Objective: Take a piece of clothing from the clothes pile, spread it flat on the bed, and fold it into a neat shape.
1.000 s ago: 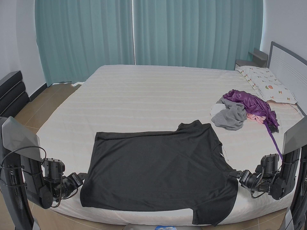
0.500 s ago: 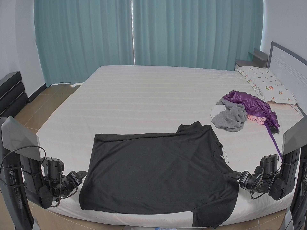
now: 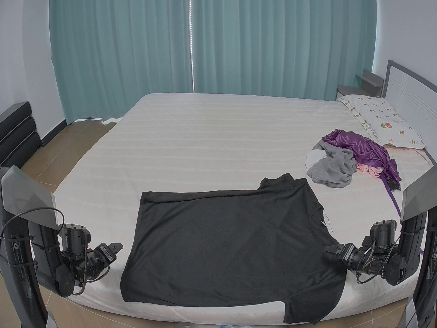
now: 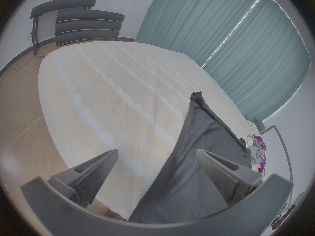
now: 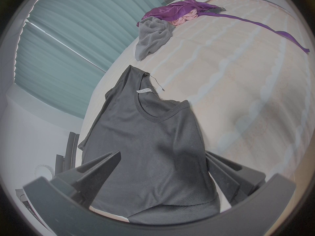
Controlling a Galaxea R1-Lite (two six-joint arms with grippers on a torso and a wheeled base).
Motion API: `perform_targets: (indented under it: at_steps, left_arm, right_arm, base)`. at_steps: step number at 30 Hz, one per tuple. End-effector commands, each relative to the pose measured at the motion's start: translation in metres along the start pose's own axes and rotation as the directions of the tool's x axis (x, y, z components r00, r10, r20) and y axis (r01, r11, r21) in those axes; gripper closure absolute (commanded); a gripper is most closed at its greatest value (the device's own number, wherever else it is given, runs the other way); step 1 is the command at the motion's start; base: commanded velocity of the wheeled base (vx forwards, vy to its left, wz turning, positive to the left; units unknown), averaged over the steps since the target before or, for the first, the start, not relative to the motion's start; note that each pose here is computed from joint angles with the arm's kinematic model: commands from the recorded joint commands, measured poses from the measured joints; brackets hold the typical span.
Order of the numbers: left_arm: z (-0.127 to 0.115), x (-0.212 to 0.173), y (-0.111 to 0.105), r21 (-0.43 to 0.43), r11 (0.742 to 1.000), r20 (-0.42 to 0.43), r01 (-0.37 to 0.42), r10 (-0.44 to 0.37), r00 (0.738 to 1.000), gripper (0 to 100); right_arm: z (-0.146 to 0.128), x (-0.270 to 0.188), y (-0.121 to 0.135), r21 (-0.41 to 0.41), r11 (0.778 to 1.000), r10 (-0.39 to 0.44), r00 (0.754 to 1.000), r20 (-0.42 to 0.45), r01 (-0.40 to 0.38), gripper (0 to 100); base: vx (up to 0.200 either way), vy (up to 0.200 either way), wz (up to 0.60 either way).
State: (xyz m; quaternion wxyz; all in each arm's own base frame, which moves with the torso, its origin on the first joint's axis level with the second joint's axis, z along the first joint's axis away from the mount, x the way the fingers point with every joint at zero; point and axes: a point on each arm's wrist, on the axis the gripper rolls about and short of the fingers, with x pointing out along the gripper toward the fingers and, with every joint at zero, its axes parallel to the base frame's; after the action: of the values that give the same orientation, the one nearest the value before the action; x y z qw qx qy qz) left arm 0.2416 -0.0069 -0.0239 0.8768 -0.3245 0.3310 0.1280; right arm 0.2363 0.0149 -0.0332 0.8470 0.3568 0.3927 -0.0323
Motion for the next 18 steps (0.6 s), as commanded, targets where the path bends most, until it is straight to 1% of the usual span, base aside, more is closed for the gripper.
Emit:
perform_targets:
  at_steps: [1,15,18]
  left_arm:
    - [-0.0002,-0.0006,-0.001,0.001,1.0,0.002,0.005,-0.005,1.0,0]
    - [-0.0038,-0.0022,-0.0041,0.011,1.0,-0.008,0.019,-0.019,1.0,0]
    - [-0.0048,-0.0023,-0.0052,0.015,1.0,-0.011,0.022,-0.022,1.0,0]
  right_arm:
    - [0.0009,0.0001,0.0008,0.002,1.0,0.004,1.0,0.004,-0.005,0]
    - [0.0003,0.0002,0.0027,-0.001,1.0,0.011,1.0,0.003,-0.011,0]
    - [0.0004,0.0002,0.0027,-0.001,1.0,0.01,1.0,0.004,-0.01,0]
  base:
    - [0.0,0.0,0.0]
    - [0.0,0.0,0.0]
    - [0.0,-0.2,0.0]
